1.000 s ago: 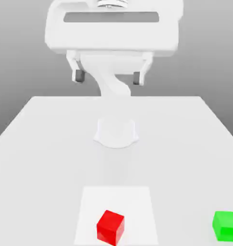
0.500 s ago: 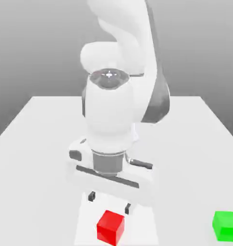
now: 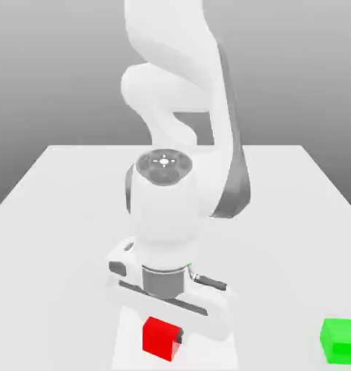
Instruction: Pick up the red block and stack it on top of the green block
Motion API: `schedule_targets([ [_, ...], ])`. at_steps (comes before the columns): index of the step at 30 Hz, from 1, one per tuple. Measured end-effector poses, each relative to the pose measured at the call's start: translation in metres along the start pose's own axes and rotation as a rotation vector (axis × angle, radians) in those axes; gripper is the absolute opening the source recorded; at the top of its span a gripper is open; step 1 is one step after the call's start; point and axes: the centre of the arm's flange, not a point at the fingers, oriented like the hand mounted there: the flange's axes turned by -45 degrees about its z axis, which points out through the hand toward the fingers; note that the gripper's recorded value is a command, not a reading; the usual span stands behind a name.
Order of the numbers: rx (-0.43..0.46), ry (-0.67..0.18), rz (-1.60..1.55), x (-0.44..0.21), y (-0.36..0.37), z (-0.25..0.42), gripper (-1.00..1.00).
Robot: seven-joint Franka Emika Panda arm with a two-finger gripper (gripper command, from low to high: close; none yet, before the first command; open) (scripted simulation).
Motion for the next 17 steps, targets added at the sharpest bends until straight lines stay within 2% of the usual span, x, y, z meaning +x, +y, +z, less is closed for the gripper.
schedule_targets([
  [9,0.001,-0.004,-0.504,-0.094,-0.199,-0.031,-1.00],
  [12,0.001,0.000,-0.625,-0.128,-0.244,-0.003,-1.00],
  [13,0.001,0.000,-0.636,-0.131,-0.248,0.011,1.00],
  [17,0.001,0.000,-0.636,-0.131,-0.248,0.011,1.00],
])
